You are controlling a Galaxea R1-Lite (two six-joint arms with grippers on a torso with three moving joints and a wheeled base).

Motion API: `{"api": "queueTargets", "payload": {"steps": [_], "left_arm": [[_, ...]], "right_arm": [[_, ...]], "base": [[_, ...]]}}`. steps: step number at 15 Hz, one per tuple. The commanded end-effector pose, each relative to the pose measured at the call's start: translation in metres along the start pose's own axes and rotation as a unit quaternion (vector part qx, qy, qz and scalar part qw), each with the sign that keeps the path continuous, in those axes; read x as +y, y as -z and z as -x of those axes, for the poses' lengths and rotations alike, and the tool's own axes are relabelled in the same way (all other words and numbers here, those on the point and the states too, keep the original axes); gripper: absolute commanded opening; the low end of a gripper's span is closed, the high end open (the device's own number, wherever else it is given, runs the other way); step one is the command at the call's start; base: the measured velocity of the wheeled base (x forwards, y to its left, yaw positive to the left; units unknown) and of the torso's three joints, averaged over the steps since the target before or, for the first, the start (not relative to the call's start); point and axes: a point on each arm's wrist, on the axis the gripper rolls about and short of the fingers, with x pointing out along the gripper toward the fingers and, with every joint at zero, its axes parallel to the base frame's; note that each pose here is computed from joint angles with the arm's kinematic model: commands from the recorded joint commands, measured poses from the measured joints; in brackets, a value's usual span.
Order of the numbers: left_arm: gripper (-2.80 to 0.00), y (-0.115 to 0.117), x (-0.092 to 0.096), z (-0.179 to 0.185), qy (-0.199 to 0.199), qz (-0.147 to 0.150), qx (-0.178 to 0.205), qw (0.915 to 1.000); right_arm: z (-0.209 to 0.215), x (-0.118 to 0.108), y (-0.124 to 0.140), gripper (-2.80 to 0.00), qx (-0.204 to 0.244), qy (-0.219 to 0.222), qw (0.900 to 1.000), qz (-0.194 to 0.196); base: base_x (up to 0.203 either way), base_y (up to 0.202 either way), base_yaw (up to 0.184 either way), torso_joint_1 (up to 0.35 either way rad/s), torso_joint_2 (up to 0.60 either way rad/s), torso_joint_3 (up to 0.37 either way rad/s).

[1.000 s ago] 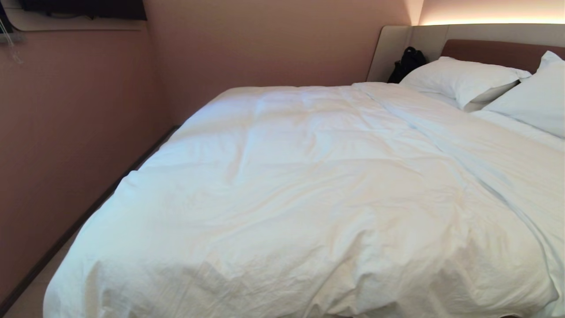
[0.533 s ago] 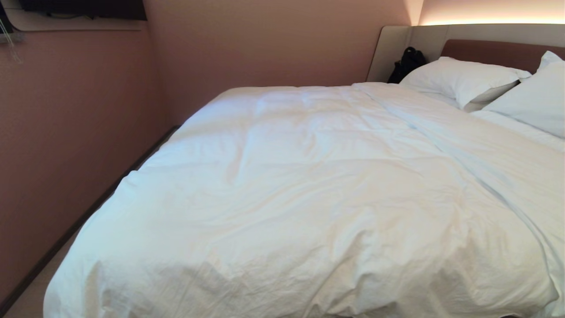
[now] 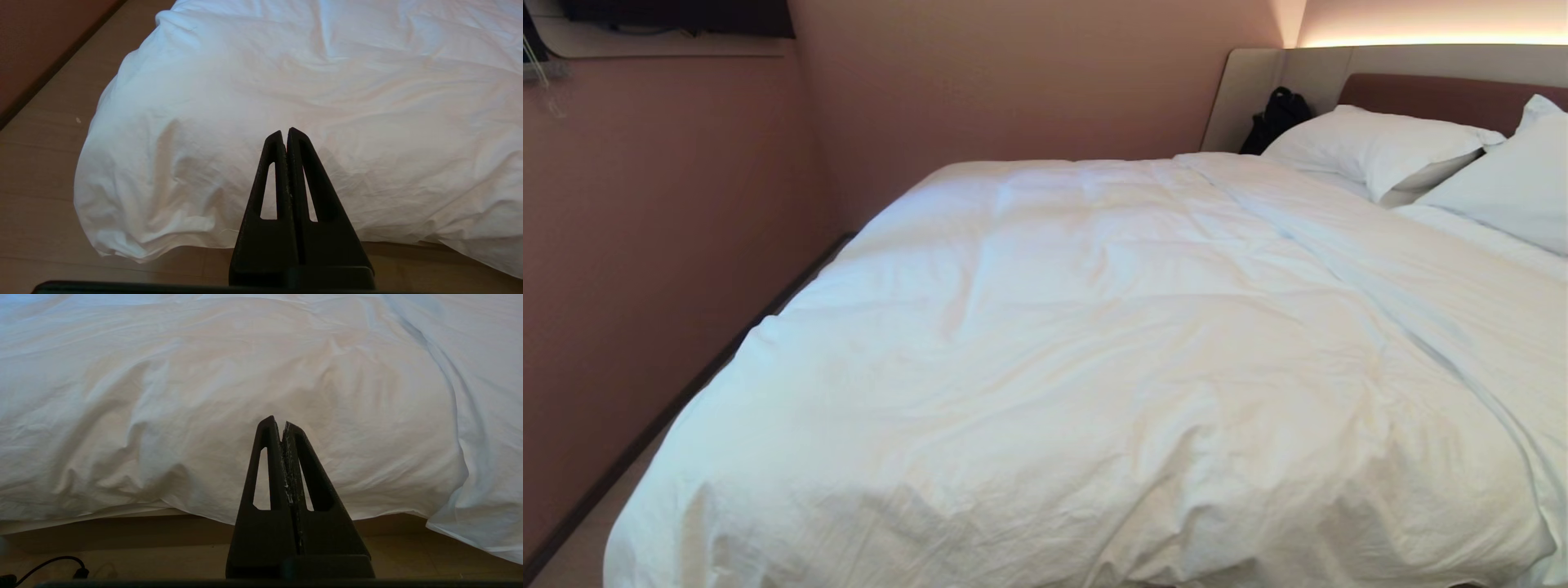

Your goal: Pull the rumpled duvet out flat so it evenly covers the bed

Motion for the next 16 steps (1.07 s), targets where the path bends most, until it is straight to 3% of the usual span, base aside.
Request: {"api": "queueTargets", "payload": {"steps": [1,4,6,10,16], "left_arm": [[-2.8,0.005,0.0,0.005,0.001,-0.014,-0.009,0.9999],[-2.8,0.009,0.004,0.008,-0.016,-0.06,-0.02,0.9979],[-2.8,0.008,0.005,0.008,-0.014,-0.063,-0.022,0.9976],[-2.8,0.006,0.009,0.008,0.021,-0.074,-0.025,0.9968],[-2.8,0.009,0.016,0.0,0.074,-0.118,-0.046,0.9892]], "right_arm": [[0.0,0.0,0.0,-2.8,0.0,0.0,1.0,0.0],[0.0,0.0,0.0,-2.8,0.0,0.0,1.0,-0.001],[0.0,0.0,0.0,-2.8,0.0,0.0,1.0,0.0],[0.0,0.0,0.0,-2.8,0.0,0.0,1.0,0.0],[0.0,0.0,0.0,-2.8,0.0,0.0,1.0,0.0]], "base": [[0.0,0.0,0.0,0.0,0.0,0.0],[0.0,0.0,0.0,0.0,0.0,0.0],[0.0,0.0,0.0,0.0,0.0,0.0],[0.0,0.0,0.0,0.0,0.0,0.0],[0.0,0.0,0.0,0.0,0.0,0.0]]}}
